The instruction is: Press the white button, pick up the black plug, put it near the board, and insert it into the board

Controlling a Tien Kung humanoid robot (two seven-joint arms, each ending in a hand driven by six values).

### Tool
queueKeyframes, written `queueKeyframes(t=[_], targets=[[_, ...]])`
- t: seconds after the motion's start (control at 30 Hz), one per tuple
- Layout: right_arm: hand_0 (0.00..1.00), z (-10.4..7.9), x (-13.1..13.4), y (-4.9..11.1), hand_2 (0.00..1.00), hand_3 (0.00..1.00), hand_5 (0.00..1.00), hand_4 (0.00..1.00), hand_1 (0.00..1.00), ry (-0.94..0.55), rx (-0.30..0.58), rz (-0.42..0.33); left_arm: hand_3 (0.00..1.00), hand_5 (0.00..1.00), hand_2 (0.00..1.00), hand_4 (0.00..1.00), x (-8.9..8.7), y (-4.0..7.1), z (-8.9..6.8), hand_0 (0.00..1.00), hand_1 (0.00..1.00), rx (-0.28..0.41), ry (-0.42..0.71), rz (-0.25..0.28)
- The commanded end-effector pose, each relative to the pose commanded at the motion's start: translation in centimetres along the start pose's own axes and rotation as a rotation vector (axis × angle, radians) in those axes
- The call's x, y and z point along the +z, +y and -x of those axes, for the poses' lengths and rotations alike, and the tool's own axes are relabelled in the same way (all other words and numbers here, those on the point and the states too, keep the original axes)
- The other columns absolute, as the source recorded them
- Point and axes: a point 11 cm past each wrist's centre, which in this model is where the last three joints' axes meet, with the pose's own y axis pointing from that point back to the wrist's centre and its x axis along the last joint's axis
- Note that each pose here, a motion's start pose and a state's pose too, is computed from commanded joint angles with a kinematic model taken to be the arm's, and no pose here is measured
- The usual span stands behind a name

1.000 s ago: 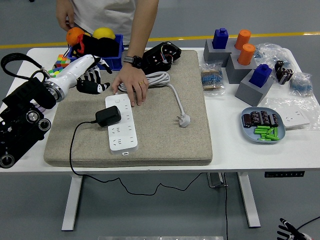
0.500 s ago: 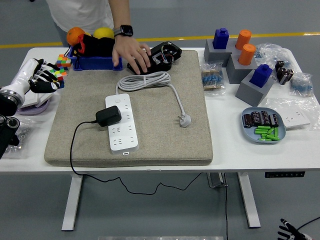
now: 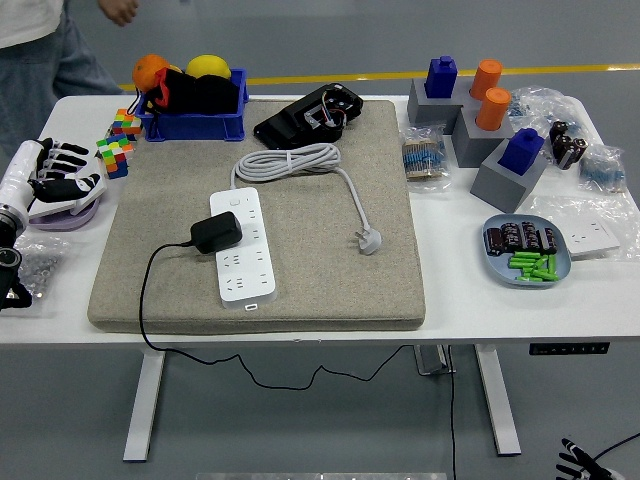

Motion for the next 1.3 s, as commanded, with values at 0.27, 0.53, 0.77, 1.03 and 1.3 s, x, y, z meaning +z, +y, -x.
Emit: queueKeyframes(t=[0.27,0.53,0.77,1.03,1.3], targets=[[0.803,-0.1,-0.1,0.0,0.687,0.65,0.569,0.758,0.706,0.005,0.003,0.0,0.612,0.002,0.64,0.754,-0.8,0.3,0.5,0.731,0.709,-0.012,0.008,-0.019],[0.804,0.0,0.0,0.0,0.687,0.649,0.569,0.757,0.706,0.005,0.0,0.002,0.614,0.002,0.646,0.753,-1.4,0.8,1.1,0.735,0.711,-0.027,0.008,-0.028],[0.804,0.0,0.3,0.0,0.687,0.65,0.57,0.757,0.706,0.004,-0.001,0.007,0.614,0.002,0.647,0.75,-1.9,1.2,1.3,0.738,0.713,-0.034,0.009,-0.035],[0.803,0.0,0.4,0.0,0.686,0.65,0.571,0.757,0.706,-0.001,-0.001,0.008,0.614,0.002,0.648,0.749,-2.2,1.5,1.6,0.738,0.715,-0.042,0.022,-0.037],[0.803,0.0,0.7,0.1,0.687,0.651,0.571,0.757,0.706,-0.007,-0.002,0.011,0.613,0.002,0.648,0.745,-2.4,1.8,1.9,0.741,0.715,-0.046,0.036,-0.038]])
